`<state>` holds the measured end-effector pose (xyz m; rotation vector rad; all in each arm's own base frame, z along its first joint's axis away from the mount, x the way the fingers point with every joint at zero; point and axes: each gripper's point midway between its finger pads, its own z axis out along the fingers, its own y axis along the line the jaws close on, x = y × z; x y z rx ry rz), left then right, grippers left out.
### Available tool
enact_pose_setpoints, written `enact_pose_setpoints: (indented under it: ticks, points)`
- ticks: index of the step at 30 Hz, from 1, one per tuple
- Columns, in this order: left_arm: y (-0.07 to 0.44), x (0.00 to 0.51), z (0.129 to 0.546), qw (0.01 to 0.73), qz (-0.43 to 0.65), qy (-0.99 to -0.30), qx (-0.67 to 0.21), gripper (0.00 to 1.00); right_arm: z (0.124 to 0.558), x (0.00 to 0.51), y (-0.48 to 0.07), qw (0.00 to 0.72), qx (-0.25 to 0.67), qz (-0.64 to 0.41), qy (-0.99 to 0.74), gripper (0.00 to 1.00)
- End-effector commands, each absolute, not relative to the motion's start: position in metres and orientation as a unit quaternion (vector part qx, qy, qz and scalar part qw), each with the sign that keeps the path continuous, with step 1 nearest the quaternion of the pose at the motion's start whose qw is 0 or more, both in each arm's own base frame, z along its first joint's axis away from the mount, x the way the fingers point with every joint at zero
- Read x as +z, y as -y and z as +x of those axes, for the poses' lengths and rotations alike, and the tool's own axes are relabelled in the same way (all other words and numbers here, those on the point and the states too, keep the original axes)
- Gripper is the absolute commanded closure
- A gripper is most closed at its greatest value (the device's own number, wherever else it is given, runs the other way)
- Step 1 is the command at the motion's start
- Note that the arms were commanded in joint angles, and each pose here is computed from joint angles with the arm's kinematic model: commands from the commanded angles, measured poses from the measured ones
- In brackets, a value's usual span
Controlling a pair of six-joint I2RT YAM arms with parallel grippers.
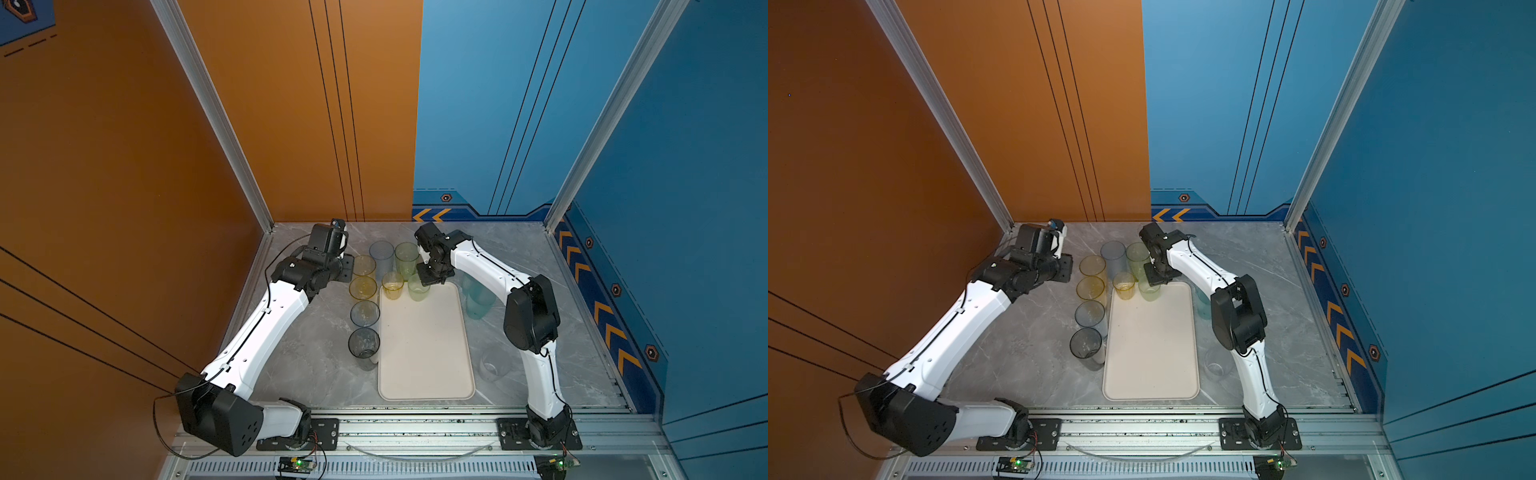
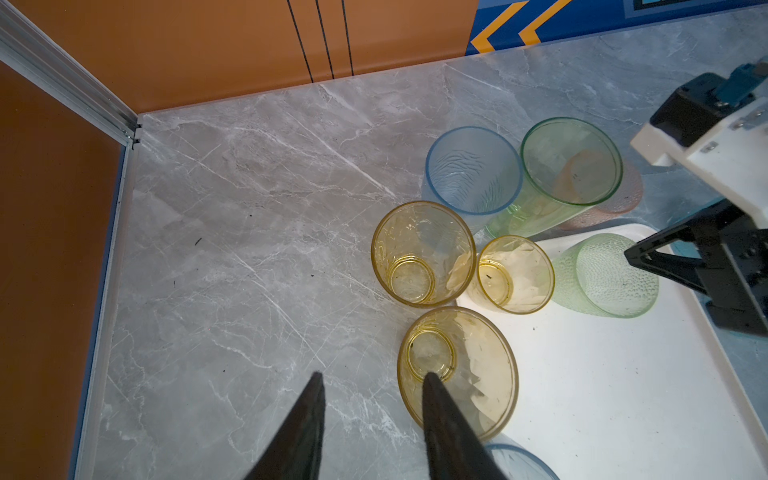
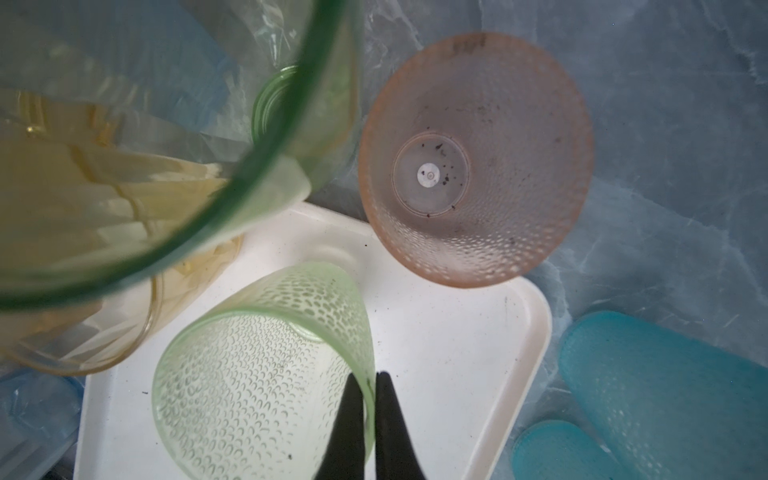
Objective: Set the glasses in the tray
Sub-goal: 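Lower the light green glass onto the tray and open right gripper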
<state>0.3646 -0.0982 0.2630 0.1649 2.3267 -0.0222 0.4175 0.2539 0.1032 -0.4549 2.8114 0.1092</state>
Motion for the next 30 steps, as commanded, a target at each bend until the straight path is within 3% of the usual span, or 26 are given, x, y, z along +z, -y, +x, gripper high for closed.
enact_pose_setpoints:
  ticks: [1,19,30]
  points:
    - [0.093,0.269,0.364,0.395,0.066,-0.916,0.001,0.6,0.425,0.1,-0.254,0.147,0.042,-0.146,-0.977,0.98]
    - [0.092,0.27,0.362,0.394,0.066,-0.917,0.001,0.59,0.427,0.096,-0.25,0.143,0.041,-0.139,-0.979,0.95]
    - [0.091,0.27,0.361,0.395,0.065,-0.917,0.002,0.59,0.427,0.107,-0.25,0.152,0.048,-0.138,-0.977,0.84]
